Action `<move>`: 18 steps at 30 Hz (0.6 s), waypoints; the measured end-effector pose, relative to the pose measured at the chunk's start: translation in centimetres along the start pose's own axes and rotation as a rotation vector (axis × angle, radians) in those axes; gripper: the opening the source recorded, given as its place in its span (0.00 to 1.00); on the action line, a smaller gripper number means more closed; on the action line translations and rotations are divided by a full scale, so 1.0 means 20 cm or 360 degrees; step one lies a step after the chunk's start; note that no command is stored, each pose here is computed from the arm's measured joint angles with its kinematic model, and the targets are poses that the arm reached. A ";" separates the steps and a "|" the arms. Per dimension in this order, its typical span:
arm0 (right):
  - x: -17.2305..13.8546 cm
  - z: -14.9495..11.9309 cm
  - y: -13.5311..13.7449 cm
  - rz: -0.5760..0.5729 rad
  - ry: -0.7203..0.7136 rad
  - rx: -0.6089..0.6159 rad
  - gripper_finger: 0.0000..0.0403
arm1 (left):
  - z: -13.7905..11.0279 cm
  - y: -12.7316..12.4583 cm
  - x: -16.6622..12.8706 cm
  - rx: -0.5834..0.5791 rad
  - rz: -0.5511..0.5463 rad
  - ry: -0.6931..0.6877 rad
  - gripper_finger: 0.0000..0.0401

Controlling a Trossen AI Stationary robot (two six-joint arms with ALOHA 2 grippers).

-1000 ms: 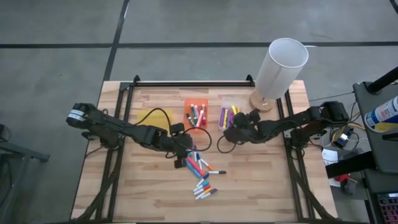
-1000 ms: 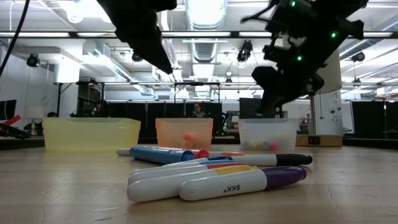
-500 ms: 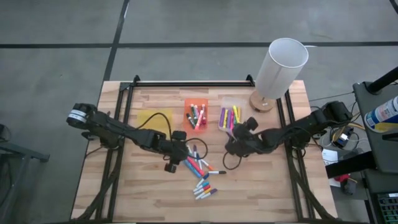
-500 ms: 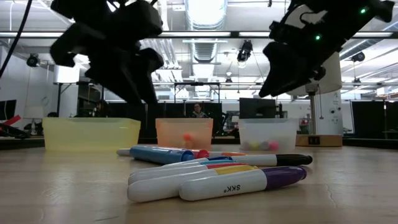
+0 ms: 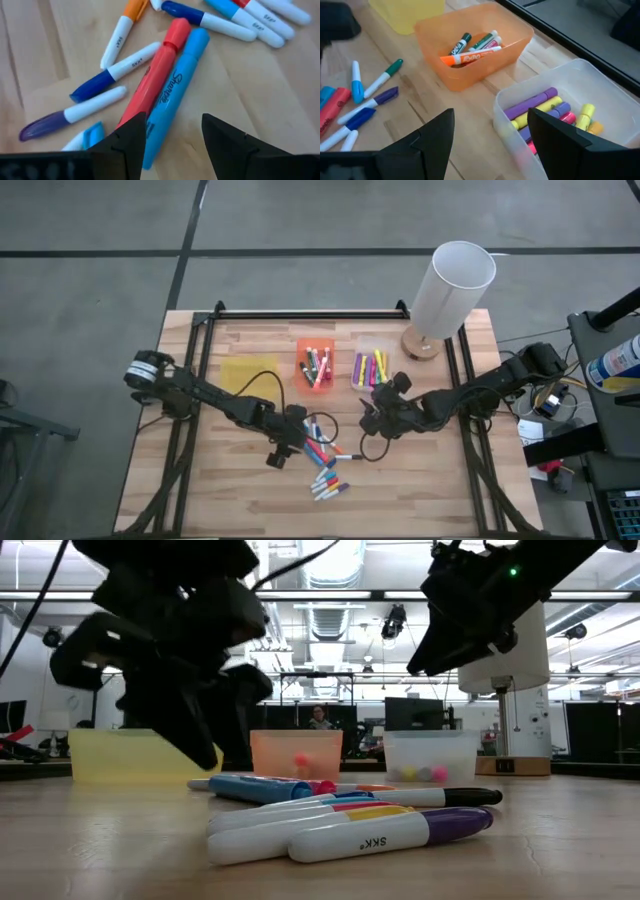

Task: Pick & Place Markers
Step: Put the blue highlighter into the transparent bin

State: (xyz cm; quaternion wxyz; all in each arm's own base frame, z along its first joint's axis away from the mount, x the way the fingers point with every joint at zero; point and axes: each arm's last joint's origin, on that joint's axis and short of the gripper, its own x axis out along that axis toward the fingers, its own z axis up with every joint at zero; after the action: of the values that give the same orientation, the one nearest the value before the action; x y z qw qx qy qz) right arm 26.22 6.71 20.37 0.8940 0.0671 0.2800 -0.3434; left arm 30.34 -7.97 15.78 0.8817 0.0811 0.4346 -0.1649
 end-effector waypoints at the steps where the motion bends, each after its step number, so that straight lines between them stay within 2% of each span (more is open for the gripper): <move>1: 0.00 0.00 0.00 0.0001 -0.0002 0.0002 0.61 | -0.01 0.00 0.01 -0.0001 -0.0002 0.0017 0.46; 7: 0.00 0.00 0.00 0.0001 -0.0001 0.0001 0.61 | -0.04 0.00 0.09 -0.0006 -0.0011 0.0104 0.46; 10: 0.00 0.00 0.00 0.0001 -0.0002 0.0002 0.61 | -0.03 0.01 0.11 -0.0063 -0.0005 0.0117 0.42; 13: 0.00 0.00 0.00 0.0002 -0.0003 0.0004 0.61 | -0.02 0.01 0.11 -0.0120 0.0007 0.0115 0.34; 18: 0.00 0.00 0.00 0.0004 -0.0006 0.0008 0.61 | 0.00 0.01 0.10 -0.0172 0.0014 0.0097 0.13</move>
State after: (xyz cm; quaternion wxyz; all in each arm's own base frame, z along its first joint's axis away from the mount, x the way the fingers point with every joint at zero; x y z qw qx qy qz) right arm 26.28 6.73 20.44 0.8948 0.0691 0.2774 -0.3430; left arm 31.49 -8.21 14.12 0.8718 0.0402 0.4693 -0.1349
